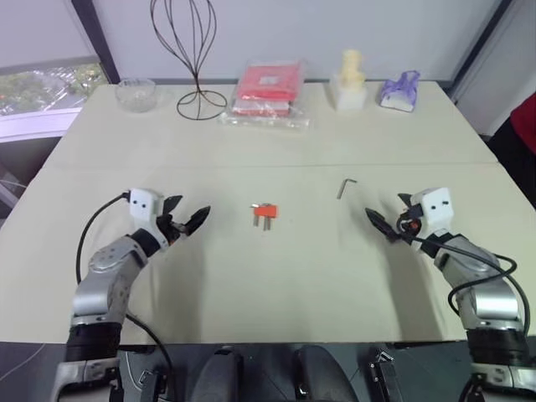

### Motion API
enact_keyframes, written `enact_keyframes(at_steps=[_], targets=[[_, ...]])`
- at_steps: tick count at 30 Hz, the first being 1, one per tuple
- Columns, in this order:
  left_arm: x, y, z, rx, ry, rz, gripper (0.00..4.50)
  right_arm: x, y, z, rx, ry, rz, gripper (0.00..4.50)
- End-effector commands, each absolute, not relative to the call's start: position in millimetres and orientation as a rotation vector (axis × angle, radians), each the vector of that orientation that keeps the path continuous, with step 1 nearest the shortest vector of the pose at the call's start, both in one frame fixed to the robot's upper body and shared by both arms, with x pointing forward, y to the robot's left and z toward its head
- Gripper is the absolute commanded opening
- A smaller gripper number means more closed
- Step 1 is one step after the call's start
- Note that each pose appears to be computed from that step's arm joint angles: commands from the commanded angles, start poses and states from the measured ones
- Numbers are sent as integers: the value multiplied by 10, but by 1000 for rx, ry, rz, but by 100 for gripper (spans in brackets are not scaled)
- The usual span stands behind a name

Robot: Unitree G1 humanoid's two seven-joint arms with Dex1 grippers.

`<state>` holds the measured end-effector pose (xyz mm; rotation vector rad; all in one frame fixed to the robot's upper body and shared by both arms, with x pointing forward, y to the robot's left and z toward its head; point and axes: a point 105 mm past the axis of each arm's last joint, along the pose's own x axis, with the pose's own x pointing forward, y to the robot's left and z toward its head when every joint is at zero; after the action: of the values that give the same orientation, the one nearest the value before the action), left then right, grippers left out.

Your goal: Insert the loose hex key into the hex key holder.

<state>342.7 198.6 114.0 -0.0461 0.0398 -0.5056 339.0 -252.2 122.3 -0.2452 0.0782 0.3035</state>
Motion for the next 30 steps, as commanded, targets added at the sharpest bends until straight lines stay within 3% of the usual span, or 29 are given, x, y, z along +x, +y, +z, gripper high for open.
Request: enact_keyframes(at_steps=[1,25,30], targets=[[3447,1960,1236,-11,0,-526,447,3418,-2536,1346,-257,22,287,450],[3472,2037,1274,38,-22,-544,447,3488,-2440,1332,-280,15,321,450],[3491,2027,1302,233,1,-641,447,3537,-2182,1355,-310,18,462,450]])
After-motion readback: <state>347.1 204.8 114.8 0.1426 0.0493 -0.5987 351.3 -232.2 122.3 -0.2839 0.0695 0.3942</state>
